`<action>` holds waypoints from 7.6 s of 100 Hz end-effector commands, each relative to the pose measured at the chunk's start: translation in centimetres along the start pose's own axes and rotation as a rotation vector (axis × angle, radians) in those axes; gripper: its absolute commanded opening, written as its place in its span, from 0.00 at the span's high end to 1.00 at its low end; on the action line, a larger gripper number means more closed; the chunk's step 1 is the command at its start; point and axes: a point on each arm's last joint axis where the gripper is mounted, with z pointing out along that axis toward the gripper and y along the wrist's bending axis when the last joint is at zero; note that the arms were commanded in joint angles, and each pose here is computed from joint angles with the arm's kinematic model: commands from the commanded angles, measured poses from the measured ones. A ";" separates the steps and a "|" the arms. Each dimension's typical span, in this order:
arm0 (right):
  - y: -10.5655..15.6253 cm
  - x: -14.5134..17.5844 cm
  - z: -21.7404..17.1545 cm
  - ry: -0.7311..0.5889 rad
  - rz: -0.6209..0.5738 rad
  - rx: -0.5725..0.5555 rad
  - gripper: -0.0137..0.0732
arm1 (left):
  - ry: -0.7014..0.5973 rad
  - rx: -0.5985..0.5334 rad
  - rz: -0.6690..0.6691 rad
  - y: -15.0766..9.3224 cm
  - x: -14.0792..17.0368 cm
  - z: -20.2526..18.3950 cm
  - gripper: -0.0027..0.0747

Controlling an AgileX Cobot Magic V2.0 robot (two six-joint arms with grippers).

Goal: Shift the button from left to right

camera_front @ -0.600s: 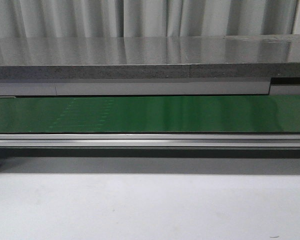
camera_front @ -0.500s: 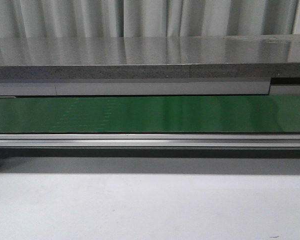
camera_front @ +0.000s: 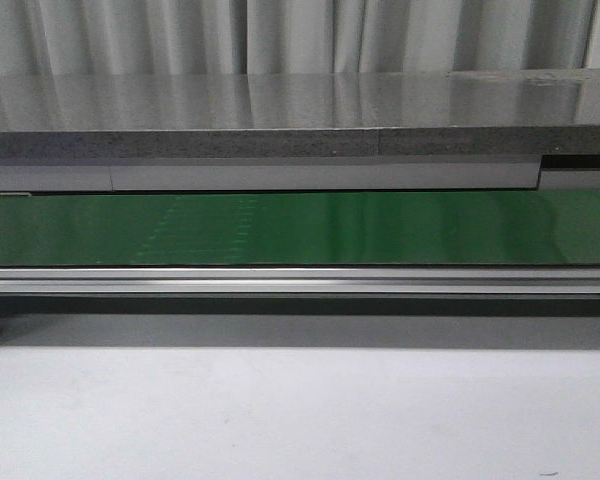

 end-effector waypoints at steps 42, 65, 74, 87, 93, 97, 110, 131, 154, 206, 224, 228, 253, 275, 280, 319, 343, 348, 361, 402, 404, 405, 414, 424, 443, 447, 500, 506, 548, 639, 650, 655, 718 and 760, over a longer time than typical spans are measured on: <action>0.0 -0.9 -0.2 -0.104 -0.014 -0.003 0.92 | 0.053 0.028 -0.075 0.2 -8.1 0.5 0.96; 0.0 -0.9 -0.2 -0.104 -0.014 -0.003 0.92 | 0.394 0.044 -0.032 0.3 -12.1 3.3 0.96; 0.0 -0.9 -0.2 -0.104 -0.014 -0.003 0.92 | 0.472 0.050 -0.031 0.3 -13.2 4.5 0.96; 0.0 -0.9 -0.2 -0.104 -0.014 -0.003 0.92 | 0.548 0.061 -0.047 0.2 -13.6 6.2 0.96; 0.0 -0.9 -0.2 -0.104 -0.014 -0.003 0.92 | 0.574 0.068 -0.060 0.1 -13.4 6.7 0.96; 0.0 -0.9 -0.2 -0.104 -0.014 -0.003 0.92 | 0.590 0.073 -0.071 0.0 -13.2 7.0 0.96; 0.0 -0.9 -0.2 -0.104 -0.014 -0.003 0.92 | 0.645 0.076 -0.073 0.0 -12.6 7.7 0.96; 0.0 -0.9 -0.2 -0.104 -0.014 -0.003 0.92 | 0.724 0.079 -0.068 -0.1 -11.8 8.0 0.95; 0.0 -0.9 -0.2 -0.104 -0.014 -0.003 0.92 | 0.738 0.083 -0.057 -0.1 -11.7 8.0 0.58; 0.0 -0.9 -0.2 -0.104 -0.014 -0.003 0.92 | 0.736 0.079 -0.032 0.1 -12.2 8.5 0.18; 0.0 -0.9 -0.2 -0.104 -0.014 -0.003 0.92 | 0.845 0.043 0.027 0.7 -13.6 11.2 0.18; 0.0 -0.9 -0.2 -0.104 -0.014 -0.003 0.92 | 0.849 0.030 0.052 0.9 -14.0 12.0 0.18; 0.0 -0.9 -0.2 -0.104 -0.014 -0.003 0.92 | 0.913 -0.098 0.031 3.8 -14.4 17.9 0.18; 0.0 -0.9 -0.2 -0.104 -0.014 -0.003 0.92 | 1.027 -0.167 -0.056 8.6 -11.5 21.9 0.18; 0.0 -0.9 -0.2 -0.104 -0.014 -0.003 0.92 | 1.049 -0.160 -0.106 9.5 -10.5 22.7 0.18; 0.0 -0.9 -0.2 -0.104 -0.014 -0.003 0.92 | 1.237 -0.191 -0.254 13.9 -1.8 26.6 0.18; 0.0 -0.9 -0.2 -0.104 -0.014 -0.003 0.92 | 1.293 -0.177 -0.287 14.2 1.1 27.4 0.18; 0.0 -0.9 -0.2 -0.104 -0.014 -0.003 0.92 | 1.295 -0.177 -0.290 14.2 1.3 27.6 0.18; 0.0 -0.9 -0.2 -0.104 -0.014 -0.003 0.92 | 1.300 -0.168 -0.294 14.2 1.9 27.8 0.18; 0.0 -0.9 -0.2 -0.104 -0.014 -0.003 0.92 | 1.266 -0.166 -0.302 14.3 2.3 28.3 0.18; 0.0 -0.9 -0.2 -0.104 -0.014 -0.003 0.92 | 1.268 -0.166 -0.303 14.3 2.4 28.3 0.18; 0.0 -0.9 -0.2 -0.104 -0.014 -0.003 0.92 | 1.267 -0.166 -0.302 14.3 2.4 28.3 0.18; 0.0 -0.9 -0.2 -0.104 -0.014 -0.003 0.92 | 1.267 -0.167 -0.303 14.3 2.5 28.3 0.18; 0.0 -0.9 -0.2 -0.104 -0.014 -0.003 0.92 | 1.277 -0.166 -0.306 14.4 2.9 28.4 0.18; 0.0 -0.9 -0.2 -0.104 -0.014 -0.003 0.92 | 1.315 -0.160 -0.323 14.4 4.5 28.6 0.18; 0.0 -0.9 -0.2 -0.104 -0.014 -0.003 0.92 | 1.324 -0.159 -0.326 14.4 4.9 28.6 0.18; 0.0 -0.9 -0.2 -0.104 -0.014 -0.003 0.92 | 1.332 -0.162 -0.329 14.5 5.8 28.8 0.31; 0.0 -0.9 -0.2 -0.104 -0.014 -0.003 0.92 | 1.332 -0.162 -0.329 14.5 5.8 28.8 0.33; 0.0 -0.9 -0.2 -0.104 -0.014 -0.003 0.92 | 1.358 -0.152 -0.339 14.4 5.8 28.6 0.68; 0.0 -0.9 -0.2 -0.104 -0.014 -0.003 0.92 | 1.184 0.105 -0.212 8.3 -5.8 32.0 0.86; 0.0 -0.9 -0.2 -0.104 -0.014 -0.003 0.92 | 1.224 0.153 -0.133 6.1 -4.9 32.7 0.85; 0.0 -0.9 -0.2 -0.104 -0.014 -0.003 0.92 | 1.242 0.169 -0.110 5.4 -4.4 32.9 0.85; 0.0 -0.9 -0.2 -0.104 -0.014 -0.003 0.92 | 1.292 0.200 -0.106 4.2 -3.6 32.9 0.40; 0.0 -0.9 -0.2 -0.104 -0.014 -0.003 0.92 | 1.164 0.201 -0.105 3.9 -7.1 32.1 0.39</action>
